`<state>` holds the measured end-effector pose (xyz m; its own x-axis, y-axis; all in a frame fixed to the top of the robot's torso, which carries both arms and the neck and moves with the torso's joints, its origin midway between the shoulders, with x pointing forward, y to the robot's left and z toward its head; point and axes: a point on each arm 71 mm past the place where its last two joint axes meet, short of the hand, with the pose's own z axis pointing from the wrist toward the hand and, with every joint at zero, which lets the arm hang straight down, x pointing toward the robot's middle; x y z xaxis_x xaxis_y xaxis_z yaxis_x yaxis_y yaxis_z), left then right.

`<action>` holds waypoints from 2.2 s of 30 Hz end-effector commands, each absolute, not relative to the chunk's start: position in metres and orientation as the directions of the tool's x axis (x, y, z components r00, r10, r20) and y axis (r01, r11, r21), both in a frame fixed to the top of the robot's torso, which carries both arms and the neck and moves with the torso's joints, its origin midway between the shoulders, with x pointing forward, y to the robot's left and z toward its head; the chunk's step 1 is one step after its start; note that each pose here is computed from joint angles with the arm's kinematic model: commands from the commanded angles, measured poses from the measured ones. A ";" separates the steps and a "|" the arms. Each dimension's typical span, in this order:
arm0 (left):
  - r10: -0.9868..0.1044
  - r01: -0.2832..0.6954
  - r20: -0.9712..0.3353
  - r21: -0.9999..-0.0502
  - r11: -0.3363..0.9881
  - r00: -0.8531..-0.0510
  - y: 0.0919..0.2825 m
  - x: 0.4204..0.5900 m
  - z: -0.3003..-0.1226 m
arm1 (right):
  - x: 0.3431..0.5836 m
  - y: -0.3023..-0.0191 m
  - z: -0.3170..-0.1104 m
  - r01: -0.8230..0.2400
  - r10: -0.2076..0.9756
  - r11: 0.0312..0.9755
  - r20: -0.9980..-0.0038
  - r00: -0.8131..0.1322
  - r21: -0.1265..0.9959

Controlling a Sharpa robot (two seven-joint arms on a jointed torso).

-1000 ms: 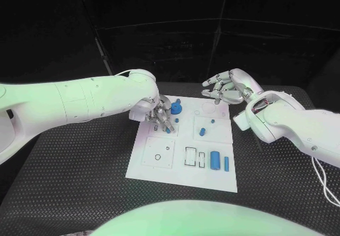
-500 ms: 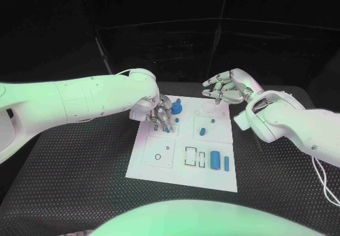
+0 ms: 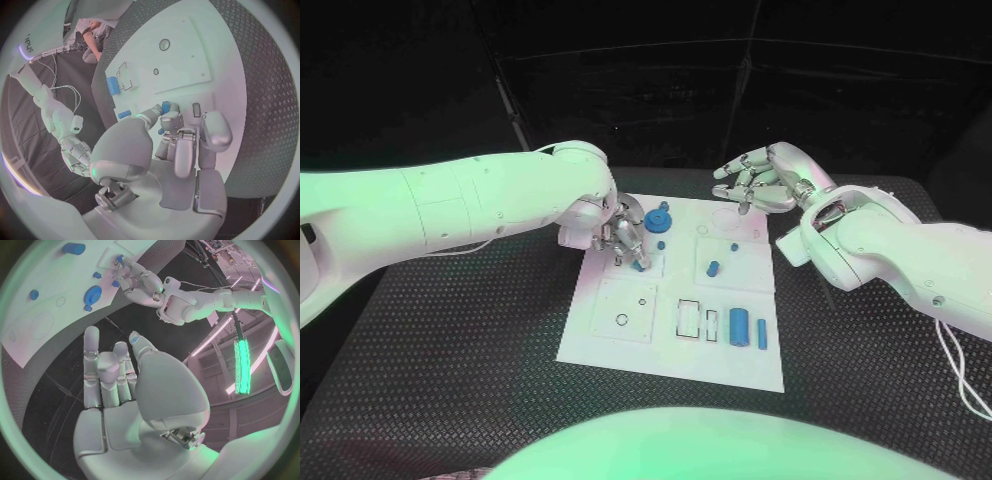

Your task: Assemble the parts on the task board

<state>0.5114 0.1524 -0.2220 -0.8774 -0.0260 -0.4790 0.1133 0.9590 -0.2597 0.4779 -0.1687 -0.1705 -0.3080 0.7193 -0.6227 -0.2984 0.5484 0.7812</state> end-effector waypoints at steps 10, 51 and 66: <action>-0.157 0.026 -0.468 -0.361 0.932 -0.870 0.158 0.508 -0.219 | 0.479 -0.168 -0.171 -0.293 0.714 0.551 -0.623 -0.321 0.782; -0.214 0.070 -0.794 -0.306 0.949 -0.569 0.177 0.495 -0.224 | 0.483 -0.171 -0.173 -0.285 0.711 0.559 -0.627 -0.317 0.779; -0.197 0.071 -0.766 -0.302 0.951 -0.612 0.177 0.484 -0.233 | 0.485 -0.171 -0.174 -0.283 0.711 0.561 -0.628 -0.316 0.778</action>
